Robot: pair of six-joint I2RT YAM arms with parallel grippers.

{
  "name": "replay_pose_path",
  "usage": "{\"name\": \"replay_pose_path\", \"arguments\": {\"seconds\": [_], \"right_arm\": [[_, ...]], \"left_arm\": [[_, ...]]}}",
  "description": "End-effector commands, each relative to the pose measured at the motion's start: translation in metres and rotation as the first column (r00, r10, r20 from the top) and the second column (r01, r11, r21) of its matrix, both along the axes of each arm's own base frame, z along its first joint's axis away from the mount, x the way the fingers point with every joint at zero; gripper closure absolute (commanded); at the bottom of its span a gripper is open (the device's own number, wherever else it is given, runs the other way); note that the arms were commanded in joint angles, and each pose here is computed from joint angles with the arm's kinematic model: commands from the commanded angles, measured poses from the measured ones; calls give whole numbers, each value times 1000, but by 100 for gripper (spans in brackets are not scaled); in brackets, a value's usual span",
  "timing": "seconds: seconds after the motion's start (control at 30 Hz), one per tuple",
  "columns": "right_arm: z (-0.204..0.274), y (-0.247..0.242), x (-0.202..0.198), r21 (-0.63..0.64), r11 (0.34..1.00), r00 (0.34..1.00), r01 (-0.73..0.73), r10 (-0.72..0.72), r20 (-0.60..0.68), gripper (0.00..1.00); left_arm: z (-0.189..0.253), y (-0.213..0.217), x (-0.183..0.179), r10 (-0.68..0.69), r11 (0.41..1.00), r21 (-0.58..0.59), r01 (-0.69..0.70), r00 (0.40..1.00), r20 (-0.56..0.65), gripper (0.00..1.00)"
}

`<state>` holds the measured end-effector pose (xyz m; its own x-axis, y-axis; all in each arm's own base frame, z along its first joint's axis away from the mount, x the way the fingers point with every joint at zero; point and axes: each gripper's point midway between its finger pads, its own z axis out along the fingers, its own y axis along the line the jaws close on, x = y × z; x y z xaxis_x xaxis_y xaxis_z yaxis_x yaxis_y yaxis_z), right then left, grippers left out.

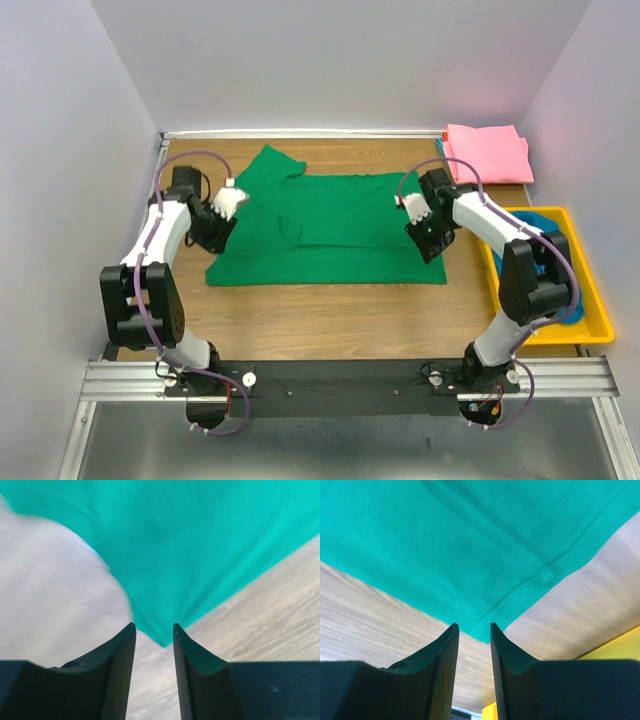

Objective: Fold and stack the t-shirts
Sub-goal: Fold the flattened tshirt in 1/3 of the way

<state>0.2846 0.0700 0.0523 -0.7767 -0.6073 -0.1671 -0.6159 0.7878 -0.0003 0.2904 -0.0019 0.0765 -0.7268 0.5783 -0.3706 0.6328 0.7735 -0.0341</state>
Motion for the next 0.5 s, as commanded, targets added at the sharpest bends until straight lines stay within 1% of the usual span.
{"name": "replay_pose_path", "arguments": {"seconds": [0.0,0.07,0.1,0.13,0.17,0.2,0.23,0.27,0.3,0.33,0.37,0.4,0.43,0.47], "right_arm": [[22,11,42,47,999,996,17,-21,86,61],[27,12,66,68,997,993,30,-37,111,55],[29,11,77,76,996,991,36,-46,125,51],[47,14,102,105,994,981,35,-54,186,48],[51,13,114,115,993,977,40,-63,203,45],[57,10,139,128,990,969,50,-79,235,42],[46,7,140,131,990,974,57,-84,209,40],[49,3,165,141,988,966,68,-101,239,38],[50,2,175,149,986,962,71,-107,251,37],[64,3,198,171,983,946,66,-116,302,37],[64,-1,209,175,982,941,75,-128,315,37],[48,-2,219,176,981,946,80,-130,297,37],[48,-4,231,180,980,939,82,-137,315,37],[60,-5,250,196,977,920,79,-147,363,37]], "left_arm": [[49,-15,56,-12,995,-100,28,987,160,53],[64,-19,80,-16,991,-127,43,977,212,47],[73,-23,95,-15,987,-150,54,969,248,46],[85,-24,120,6,985,-170,44,960,280,46],[89,-26,132,10,981,-189,48,956,293,46],[98,-29,159,36,974,-221,37,948,315,45],[100,-30,171,32,972,-230,47,944,329,44],[103,-32,183,54,966,-257,35,942,331,44],[105,-32,208,70,963,-267,27,935,348,43],[105,-31,219,106,958,-288,-2,933,344,43],[105,-32,229,117,955,-298,-9,930,347,42],[101,-30,249,134,952,-306,-19,924,359,42],[98,-30,258,149,948,-315,-31,922,356,42],[96,-31,266,173,942,-332,-50,920,352,42]]}}
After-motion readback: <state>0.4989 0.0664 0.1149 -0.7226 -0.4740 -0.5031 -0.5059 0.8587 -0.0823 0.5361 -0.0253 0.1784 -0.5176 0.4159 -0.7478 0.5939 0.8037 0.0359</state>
